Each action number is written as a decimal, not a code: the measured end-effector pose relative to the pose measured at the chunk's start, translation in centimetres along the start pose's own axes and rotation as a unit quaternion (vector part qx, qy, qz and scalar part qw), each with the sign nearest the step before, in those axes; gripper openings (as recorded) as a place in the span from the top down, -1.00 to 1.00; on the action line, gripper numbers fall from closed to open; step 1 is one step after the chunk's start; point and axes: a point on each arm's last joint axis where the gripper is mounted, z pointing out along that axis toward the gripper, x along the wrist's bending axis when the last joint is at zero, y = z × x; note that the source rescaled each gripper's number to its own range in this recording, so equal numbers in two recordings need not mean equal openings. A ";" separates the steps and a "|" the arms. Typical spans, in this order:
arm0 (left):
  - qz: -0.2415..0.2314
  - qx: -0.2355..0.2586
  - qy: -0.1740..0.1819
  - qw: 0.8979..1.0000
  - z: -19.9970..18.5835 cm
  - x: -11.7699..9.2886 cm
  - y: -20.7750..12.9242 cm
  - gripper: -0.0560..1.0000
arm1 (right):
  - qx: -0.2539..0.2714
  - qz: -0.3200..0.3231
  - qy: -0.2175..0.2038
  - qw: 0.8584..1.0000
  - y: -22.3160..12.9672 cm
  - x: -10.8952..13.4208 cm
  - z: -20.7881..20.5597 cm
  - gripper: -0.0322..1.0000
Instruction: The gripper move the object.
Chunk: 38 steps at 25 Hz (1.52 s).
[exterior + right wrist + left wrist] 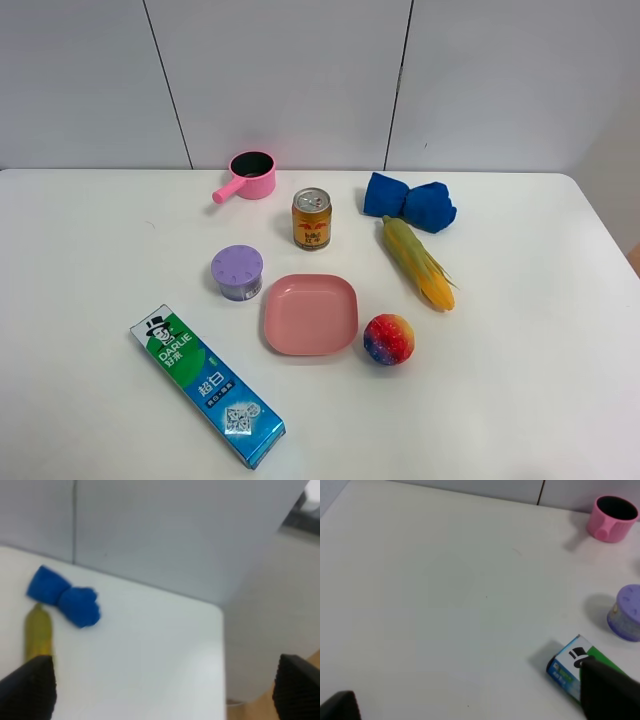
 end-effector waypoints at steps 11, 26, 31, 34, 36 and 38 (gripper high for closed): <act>-0.001 0.000 0.000 1.000 0.0 0.0 0.0 -1.00 | 0.025 0.047 0.157 0.986 -8.0 3.2 -1.0 -0.69; -0.001 0.000 0.000 1.000 0.0 0.0 0.0 -1.00 | 0.115 0.019 0.225 0.967 -16.3 7.5 4.8 -0.69; -0.001 0.000 0.000 1.000 0.0 0.0 0.0 -1.00 | 0.113 0.020 0.224 0.968 -16.6 7.6 5.2 -0.69; 0.000 0.000 0.000 1.000 0.0 0.0 0.0 -1.00 | 0.112 0.021 0.224 0.968 -16.6 7.6 5.2 -0.69; 0.000 0.000 0.000 1.000 0.0 0.0 0.0 -1.00 | 0.112 0.021 0.224 0.968 -16.6 7.6 5.2 -0.69; 0.000 0.000 0.000 1.000 0.0 0.0 0.0 -1.00 | 0.111 0.022 0.223 0.968 -16.6 7.6 5.1 -0.69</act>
